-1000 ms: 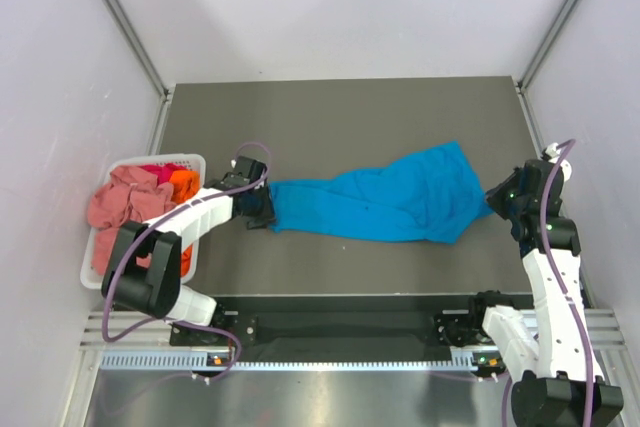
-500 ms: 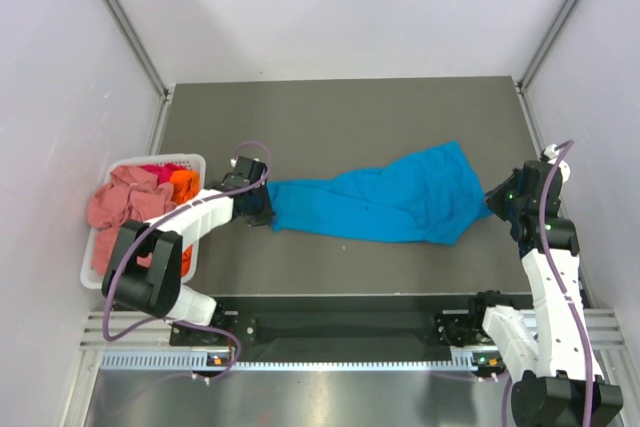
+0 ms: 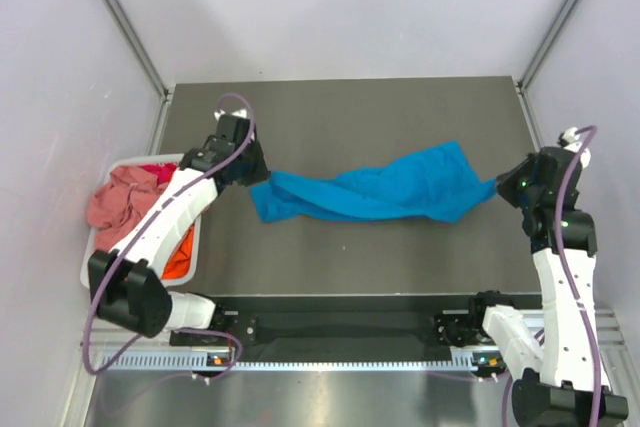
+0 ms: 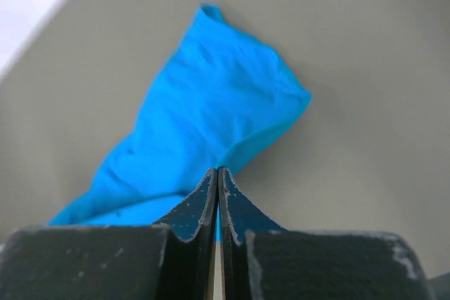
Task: Fold and stack the t-shirts
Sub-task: Flatten the tshirt out
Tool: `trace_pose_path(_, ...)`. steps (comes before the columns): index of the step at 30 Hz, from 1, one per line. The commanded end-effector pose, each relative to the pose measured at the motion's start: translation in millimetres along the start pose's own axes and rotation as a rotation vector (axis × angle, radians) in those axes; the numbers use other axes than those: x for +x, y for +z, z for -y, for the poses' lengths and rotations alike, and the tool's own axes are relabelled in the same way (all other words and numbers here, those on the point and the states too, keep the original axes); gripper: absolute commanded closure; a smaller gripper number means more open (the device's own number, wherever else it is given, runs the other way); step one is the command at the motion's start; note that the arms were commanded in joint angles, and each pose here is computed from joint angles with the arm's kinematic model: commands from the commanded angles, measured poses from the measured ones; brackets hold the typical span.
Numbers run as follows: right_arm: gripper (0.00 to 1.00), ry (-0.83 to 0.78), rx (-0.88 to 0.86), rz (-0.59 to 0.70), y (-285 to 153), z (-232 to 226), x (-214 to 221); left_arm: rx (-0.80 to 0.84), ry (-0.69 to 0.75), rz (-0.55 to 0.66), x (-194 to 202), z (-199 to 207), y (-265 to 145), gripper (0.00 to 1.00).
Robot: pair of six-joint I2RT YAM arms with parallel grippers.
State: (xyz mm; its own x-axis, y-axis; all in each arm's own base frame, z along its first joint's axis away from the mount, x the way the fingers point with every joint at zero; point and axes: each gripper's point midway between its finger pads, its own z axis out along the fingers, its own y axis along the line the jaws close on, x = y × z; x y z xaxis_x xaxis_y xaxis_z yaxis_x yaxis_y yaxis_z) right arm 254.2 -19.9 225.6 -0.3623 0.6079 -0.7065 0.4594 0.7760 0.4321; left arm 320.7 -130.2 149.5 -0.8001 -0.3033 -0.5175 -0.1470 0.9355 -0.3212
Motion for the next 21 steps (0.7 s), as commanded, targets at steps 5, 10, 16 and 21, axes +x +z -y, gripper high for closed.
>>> trace_pose_path(5, 1.00, 0.024, -0.057, 0.216, -75.0, -26.7, -73.5, 0.149, 0.011, 0.110, -30.8, 31.1, -81.4, 1.00)
trace_pose_path(10, 1.00, 0.016, -0.067, 0.298, -130.7, -24.6, -88.7, 0.255, -0.004, 0.151, -26.6, 42.5, -126.8, 1.00)
trace_pose_path(16, 1.00, 0.074, -0.131, 0.503, -225.4, -30.5, -127.5, 0.527, -0.041, 0.464, -84.7, 87.2, -290.2, 1.00)
trace_pose_path(21, 1.00, 0.159, -0.253, 0.757, -333.4, -36.3, -164.1, 0.706, -0.097, 0.620, -99.0, 101.9, -392.4, 1.00)
